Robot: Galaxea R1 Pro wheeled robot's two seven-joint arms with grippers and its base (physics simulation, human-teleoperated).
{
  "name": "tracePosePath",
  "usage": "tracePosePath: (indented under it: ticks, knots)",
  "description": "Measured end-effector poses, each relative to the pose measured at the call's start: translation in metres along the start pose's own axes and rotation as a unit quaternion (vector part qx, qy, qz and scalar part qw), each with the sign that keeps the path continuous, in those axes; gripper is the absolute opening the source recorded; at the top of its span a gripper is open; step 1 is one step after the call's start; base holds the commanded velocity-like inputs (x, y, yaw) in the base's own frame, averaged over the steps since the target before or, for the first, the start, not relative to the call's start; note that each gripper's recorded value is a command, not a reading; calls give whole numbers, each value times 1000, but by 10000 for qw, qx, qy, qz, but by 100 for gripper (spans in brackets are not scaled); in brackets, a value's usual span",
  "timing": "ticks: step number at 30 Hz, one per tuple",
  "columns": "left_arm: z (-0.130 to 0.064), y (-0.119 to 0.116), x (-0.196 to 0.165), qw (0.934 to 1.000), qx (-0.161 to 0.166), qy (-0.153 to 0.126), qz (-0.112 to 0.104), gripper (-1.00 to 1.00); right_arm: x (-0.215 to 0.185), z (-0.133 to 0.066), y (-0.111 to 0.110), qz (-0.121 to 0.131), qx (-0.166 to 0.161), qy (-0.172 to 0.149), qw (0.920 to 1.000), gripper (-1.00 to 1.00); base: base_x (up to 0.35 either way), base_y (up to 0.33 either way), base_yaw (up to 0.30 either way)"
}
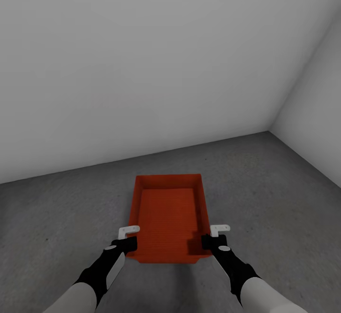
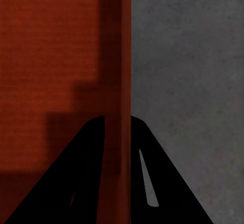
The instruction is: Move the two storage containers from the living room to the garage. In the garage, place one container on the floor and stack the other container on top of it (either order is fine).
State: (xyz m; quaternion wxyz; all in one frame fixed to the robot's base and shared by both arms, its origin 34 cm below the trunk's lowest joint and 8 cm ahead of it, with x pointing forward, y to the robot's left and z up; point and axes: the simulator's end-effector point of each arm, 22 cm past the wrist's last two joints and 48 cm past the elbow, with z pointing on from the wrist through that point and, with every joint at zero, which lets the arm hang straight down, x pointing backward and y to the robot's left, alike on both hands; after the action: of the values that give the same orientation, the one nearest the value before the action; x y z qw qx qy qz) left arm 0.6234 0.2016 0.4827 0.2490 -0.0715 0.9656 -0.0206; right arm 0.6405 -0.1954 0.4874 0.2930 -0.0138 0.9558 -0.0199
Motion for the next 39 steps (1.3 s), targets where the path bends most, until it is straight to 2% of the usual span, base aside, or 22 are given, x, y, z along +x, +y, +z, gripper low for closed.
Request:
tracePosePath:
  ticks: [15,24,39]
  knots:
    - [0,0,1,10000,5,-2,-17,-100,0,0,0,-11,1,-2,10000,-100,0,0,0]
    - [14,1,9,10000,5,-1,-16,-100,10,13,1,-11,0,-3,10000,-100,0,0,0]
    - [13,0,8,10000,4,-20,-8,-100,9,13,0,-6,3,-17,10000,-100,0,0,0]
